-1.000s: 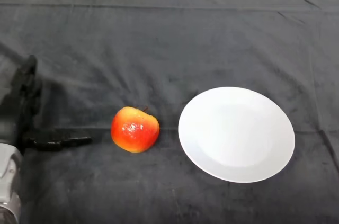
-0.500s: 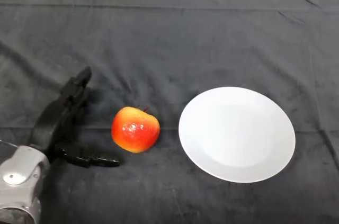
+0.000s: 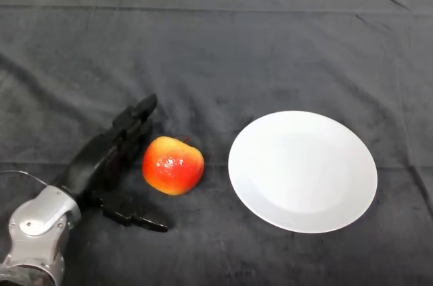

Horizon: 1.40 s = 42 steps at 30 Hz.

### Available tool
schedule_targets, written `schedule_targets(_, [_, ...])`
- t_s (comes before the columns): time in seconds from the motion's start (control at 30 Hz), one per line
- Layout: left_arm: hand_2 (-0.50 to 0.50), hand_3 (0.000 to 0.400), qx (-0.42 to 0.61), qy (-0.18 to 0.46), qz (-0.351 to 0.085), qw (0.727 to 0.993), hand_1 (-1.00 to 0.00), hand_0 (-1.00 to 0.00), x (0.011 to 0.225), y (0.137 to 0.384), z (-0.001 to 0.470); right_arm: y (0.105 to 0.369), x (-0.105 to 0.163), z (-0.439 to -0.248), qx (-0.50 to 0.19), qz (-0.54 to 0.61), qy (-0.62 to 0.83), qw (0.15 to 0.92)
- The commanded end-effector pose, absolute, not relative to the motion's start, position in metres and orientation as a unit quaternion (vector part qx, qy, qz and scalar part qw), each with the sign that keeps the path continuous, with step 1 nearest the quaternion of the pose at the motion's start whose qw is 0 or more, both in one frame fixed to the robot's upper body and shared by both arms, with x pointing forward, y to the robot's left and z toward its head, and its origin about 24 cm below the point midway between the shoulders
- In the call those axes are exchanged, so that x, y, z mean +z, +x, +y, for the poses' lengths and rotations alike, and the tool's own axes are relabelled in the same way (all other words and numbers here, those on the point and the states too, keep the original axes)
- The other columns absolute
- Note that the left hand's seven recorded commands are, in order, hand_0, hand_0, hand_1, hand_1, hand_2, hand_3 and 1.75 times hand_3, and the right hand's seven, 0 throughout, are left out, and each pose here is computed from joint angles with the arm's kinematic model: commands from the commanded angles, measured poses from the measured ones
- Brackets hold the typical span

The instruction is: Move the apple to the plate

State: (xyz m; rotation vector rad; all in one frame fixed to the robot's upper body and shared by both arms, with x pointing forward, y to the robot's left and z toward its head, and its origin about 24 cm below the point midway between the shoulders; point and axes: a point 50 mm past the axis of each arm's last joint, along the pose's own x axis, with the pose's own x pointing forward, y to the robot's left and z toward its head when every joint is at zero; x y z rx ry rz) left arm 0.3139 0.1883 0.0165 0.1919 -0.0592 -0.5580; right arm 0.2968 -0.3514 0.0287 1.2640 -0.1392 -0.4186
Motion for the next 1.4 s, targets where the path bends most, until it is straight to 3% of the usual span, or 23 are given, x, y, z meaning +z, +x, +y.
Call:
schedule_targets(0.03, [-0.27, 0.215, -0.305, 0.105, -0.043, 0.946, 0.0, -0.54, 0.019, 0.312, 0.178, 0.299, 0.038, -0.357, -0.194, -0.084, 0.585, 0.783])
schedule_targets(0.07, [-0.39, 0.314, -0.307, 0.105, -0.045, 0.945, 0.0, -0.78, 0.019, 0.312, 0.177, 0.299, 0.038, -0.357, -0.194, -0.084, 0.585, 0.783])
schedule_targets(0.1, [-0.41, 0.328, -0.31, 0.105, -0.046, 0.944, 0.0, -0.82, 0.019, 0.313, 0.175, 0.299, 0.038, -0.357, -0.194, -0.084, 0.585, 0.783])
schedule_targets(0.17, [-0.48, 0.4, -0.315, 0.107, -0.049, 0.942, -0.04, -1.0, 0.019, 0.312, 0.173, 0.299, 0.038, -0.357, -0.194, -0.084, 0.585, 0.783])
schedule_targets(0.2, [-0.46, 0.4, -0.317, 0.108, -0.05, 0.941, -0.07, -1.0, 0.019, 0.312, 0.172, 0.299, 0.038, -0.357, -0.194, -0.084, 0.585, 0.783])
schedule_targets(0.23, [-0.25, 0.4, -0.319, 0.109, -0.051, 0.94, -0.51, -1.0, 0.019, 0.312, 0.171, 0.299, 0.038, -0.357, -0.194, -0.084, 0.585, 0.783])
schedule_targets(0.27, [-0.21, 0.4, -0.321, 0.111, -0.052, 0.939, -0.58, -1.0, 0.019, 0.311, 0.17, 0.299, 0.038, -0.357, -0.194, -0.084, 0.585, 0.783])
schedule_targets(0.3, [-0.03, 0.4, -0.323, 0.113, -0.053, 0.938, -0.95, -1.0, 0.019, 0.311, 0.169, 0.299, 0.038, -0.357, -0.194, -0.084, 0.585, 0.783])
schedule_targets(0.37, [0.0, 0.4, -0.326, 0.118, -0.054, 0.937, -1.0, -1.0, 0.019, 0.311, 0.168, 0.299, 0.038, -0.357, -0.193, -0.084, 0.585, 0.783])
schedule_targets(0.73, [0.0, 0.4, -0.321, 0.149, -0.078, 0.932, -1.0, -1.0, 0.036, 0.323, 0.167, 0.299, 0.038, -0.357, -0.193, -0.084, 0.585, 0.783])
schedule_targets(1.13, [0.0, 0.4, -0.282, 0.16, -0.188, 0.927, -1.0, -1.0, 0.078, 0.344, 0.144, 0.299, 0.038, -0.357, -0.193, -0.084, 0.585, 0.783])
schedule_targets(1.4, [0.0, 0.4, -0.299, 0.172, -0.257, 0.903, -1.0, -1.0, 0.087, 0.338, 0.101, 0.299, 0.038, -0.358, -0.193, -0.084, 0.585, 0.783])
